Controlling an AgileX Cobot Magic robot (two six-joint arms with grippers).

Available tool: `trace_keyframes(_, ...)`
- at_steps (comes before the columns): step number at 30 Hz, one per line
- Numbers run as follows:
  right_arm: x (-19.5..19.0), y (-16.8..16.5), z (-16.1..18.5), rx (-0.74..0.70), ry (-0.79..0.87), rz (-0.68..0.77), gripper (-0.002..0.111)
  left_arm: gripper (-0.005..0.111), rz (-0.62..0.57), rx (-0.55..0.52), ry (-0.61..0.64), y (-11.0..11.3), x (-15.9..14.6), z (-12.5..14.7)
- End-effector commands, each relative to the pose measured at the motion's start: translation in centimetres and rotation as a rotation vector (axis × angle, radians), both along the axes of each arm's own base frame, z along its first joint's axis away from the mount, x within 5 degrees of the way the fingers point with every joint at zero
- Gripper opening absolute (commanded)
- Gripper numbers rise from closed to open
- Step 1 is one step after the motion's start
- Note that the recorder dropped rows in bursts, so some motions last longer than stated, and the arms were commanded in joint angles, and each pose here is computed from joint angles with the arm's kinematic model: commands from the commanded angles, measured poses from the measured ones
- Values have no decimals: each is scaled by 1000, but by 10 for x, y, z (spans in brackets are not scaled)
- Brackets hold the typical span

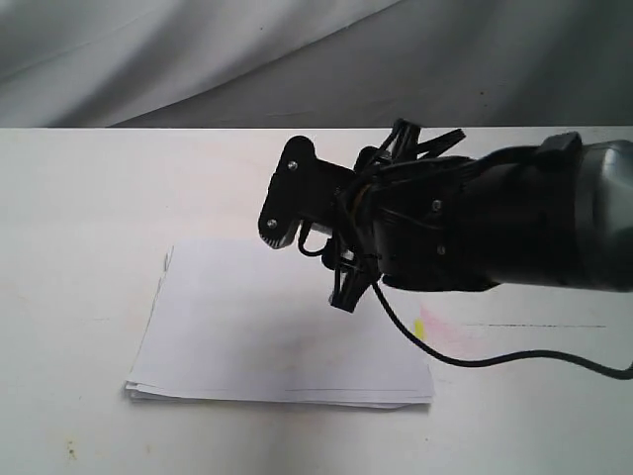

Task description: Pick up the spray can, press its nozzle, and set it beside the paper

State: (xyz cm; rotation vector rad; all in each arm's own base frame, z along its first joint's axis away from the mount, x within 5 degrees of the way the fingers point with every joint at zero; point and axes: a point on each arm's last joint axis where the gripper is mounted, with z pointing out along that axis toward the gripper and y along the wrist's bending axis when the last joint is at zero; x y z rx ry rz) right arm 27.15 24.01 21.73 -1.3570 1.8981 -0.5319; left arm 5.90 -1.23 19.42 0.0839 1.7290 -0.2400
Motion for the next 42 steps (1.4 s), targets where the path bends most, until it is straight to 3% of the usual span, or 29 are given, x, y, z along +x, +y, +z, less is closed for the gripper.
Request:
trace_keyframes(1, 0, 4, 1, -74, -68, 14, 0, 1, 3, -5, -6, 0, 0, -1)
trace_keyframes(36, 2, 4, -9, -92, -53, -12, 0, 1, 3, -5, -6, 0, 0, -1)
trace_keyframes(39, 2, 4, -9, -92, -53, -12, 0, 1, 2, -93, -7, -1, 0, 1)
trace_keyframes(42, 2, 4, -9, -92, -53, -12, 0, 1, 8, -316, -112, -1, 1, 15)
